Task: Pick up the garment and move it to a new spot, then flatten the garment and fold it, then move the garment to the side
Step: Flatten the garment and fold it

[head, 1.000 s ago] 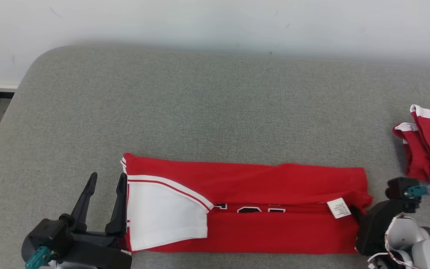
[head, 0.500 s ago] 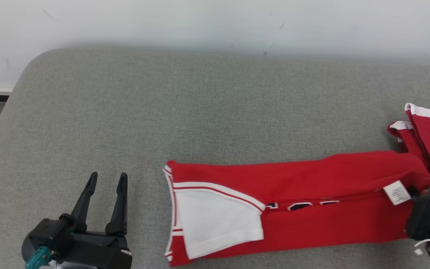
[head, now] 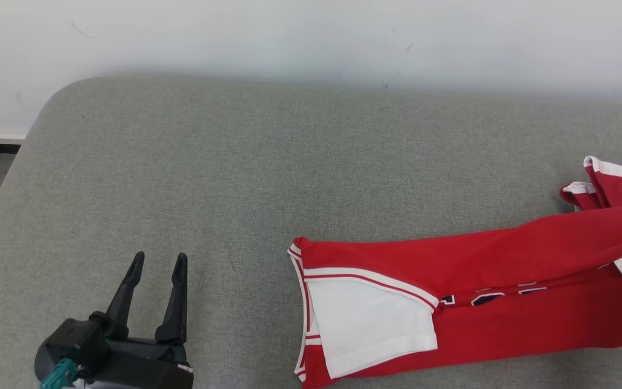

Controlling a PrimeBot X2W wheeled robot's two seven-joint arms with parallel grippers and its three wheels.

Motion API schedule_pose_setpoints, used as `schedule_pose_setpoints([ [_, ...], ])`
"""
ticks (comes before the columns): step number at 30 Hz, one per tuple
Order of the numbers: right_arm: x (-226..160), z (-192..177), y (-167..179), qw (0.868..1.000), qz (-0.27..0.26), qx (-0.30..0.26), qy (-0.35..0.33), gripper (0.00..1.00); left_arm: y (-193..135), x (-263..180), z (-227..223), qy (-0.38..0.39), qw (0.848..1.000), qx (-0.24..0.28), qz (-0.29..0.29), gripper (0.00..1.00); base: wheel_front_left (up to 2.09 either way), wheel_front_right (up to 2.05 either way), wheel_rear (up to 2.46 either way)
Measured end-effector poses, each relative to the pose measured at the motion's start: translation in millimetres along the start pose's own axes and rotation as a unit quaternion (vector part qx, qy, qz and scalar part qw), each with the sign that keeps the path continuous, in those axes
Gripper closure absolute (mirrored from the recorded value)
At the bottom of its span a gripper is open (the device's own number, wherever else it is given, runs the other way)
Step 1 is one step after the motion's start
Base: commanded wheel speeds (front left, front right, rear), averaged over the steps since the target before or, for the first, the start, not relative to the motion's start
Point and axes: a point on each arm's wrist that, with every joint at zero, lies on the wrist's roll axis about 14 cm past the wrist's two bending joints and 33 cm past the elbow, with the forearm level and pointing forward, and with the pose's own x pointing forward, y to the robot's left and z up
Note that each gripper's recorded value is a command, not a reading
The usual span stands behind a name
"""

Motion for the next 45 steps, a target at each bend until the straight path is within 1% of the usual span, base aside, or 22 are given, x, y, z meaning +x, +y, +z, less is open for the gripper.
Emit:
schedule_pose_setpoints([
  [2, -1.7, -3.3, 8.1, 1.000, 0.011, -0.010, 0.008, 1.00, 0.4, -1.6, 0.0, 0.000, 1.000, 0.000, 0.001, 0.00, 0.00, 0.00, 0.00],
  [4, -2.9, -8.2, 21.8, 0.999, 0.034, -0.018, 0.016, 1.00, 0.7, -3.1, 0.3, 0.000, 1.000, 0.000, 0.002, 0.00, 0.00, 0.00, 0.00],
  [5, -2.9, -8.2, 21.8, 0.999, 0.034, -0.018, 0.016, 1.00, 0.7, -3.1, 0.3, 0.000, 1.000, 0.000, 0.002, 0.00, 0.00, 0.00, 0.00],
  [6, -4.3, -12.6, 34.6, 0.998, 0.055, -0.025, 0.023, 1.00, 0.8, -4.1, 0.7, 0.000, 1.000, 0.000, 0.002, 0.00, 0.00, 0.00, 0.00],
  [8, -5.0, -14.8, 40.8, 0.997, 0.064, -0.031, 0.026, 1.00, 0.8, -4.4, 0.8, 0.000, 1.000, 0.000, 0.002, 0.00, 0.00, 0.00, 0.00],
  [9, -5.8, -17.4, 48.3, 0.996, 0.074, -0.037, 0.030, 1.00, 0.8, -4.8, 0.9, -0.001, 1.000, 0.000, 0.002, 0.00, 0.00, 0.00, 0.00],
  [10, -7.4, -23.8, 65.1, 0.993, 0.100, -0.049, 0.038, 1.00, 1.0, -5.5, 1.2, -0.001, 1.000, 0.001, 0.003, 0.00, 0.00, 0.00, 0.00],
  [11, -8.3, -27.1, 73.0, 0.991, 0.111, -0.056, 0.042, 1.00, 1.2, -5.8, 1.2, -0.001, 1.000, 0.001, 0.003, 0.00, 0.00, 0.00, 0.00],
  [12, -8.3, -27.1, 73.0, 0.991, 0.111, -0.056, 0.042, 1.00, 1.2, -5.8, 1.2, -0.001, 1.000, 0.001, 0.003, 0.00, 0.00, 0.00, 0.00],
  [13, -9.3, -30.1, 82.1, 0.989, 0.125, -0.061, 0.046, 1.00, 1.4, -6.1, 1.1, 0.000, 1.000, 0.001, 0.004, 0.00, 0.00, 0.00, 0.00],
  [17, -13.7, -40.9, 117.6, 0.979, 0.177, -0.081, 0.059, 1.00, 3.1, -7.1, 0.7, 0.000, 1.000, 0.001, 0.007, 0.00, 0.00, 0.00, 0.00],
  [23, -22.7, -56.3, 168.1, 0.959, 0.249, -0.115, 0.075, 1.00, 5.2, -9.2, 0.7, 0.001, 1.000, 0.001, 0.010, 0.00, 0.00, 0.00, 0.00],
  [25, -27.1, -64.1, 184.1, 0.950, 0.273, -0.125, 0.085, 1.00, 5.5, -9.9, 1.1, 0.001, 1.000, 0.001, 0.012, 0.00, 0.00, 0.00, 0.00],
  [29, -31.4, -70.0, 206.1, 0.939, 0.300, -0.145, 0.087, 1.00, 9.2, -11.7, 2.2, -0.001, 1.000, 0.002, 0.018, 0.00, 0.00, 0.00, 0.00],
  [34, -33.3, -73.2, 224.9, 0.929, 0.327, -0.151, 0.091, 1.00, 11.3, -12.9, 2.0, 0.000, 1.000, 0.002, 0.022, 0.00, 0.00, 0.00, 0.00],
  [38, -38.0, -80.1, 244.5, 0.916, 0.357, -0.155, 0.100, 1.00, 11.7, -11.8, 2.7, -0.001, 1.000, 0.003, 0.022, 0.00, 0.00, 0.00, 0.00],
  [45, -36.8, -83.1, 263.6, 0.905, 0.378, -0.167, 0.101, 1.00, 12.6, -11.6, 3.9, -0.002, 1.000, 0.004, 0.024, 0.00, 0.00, 0.00, 0.00],
])
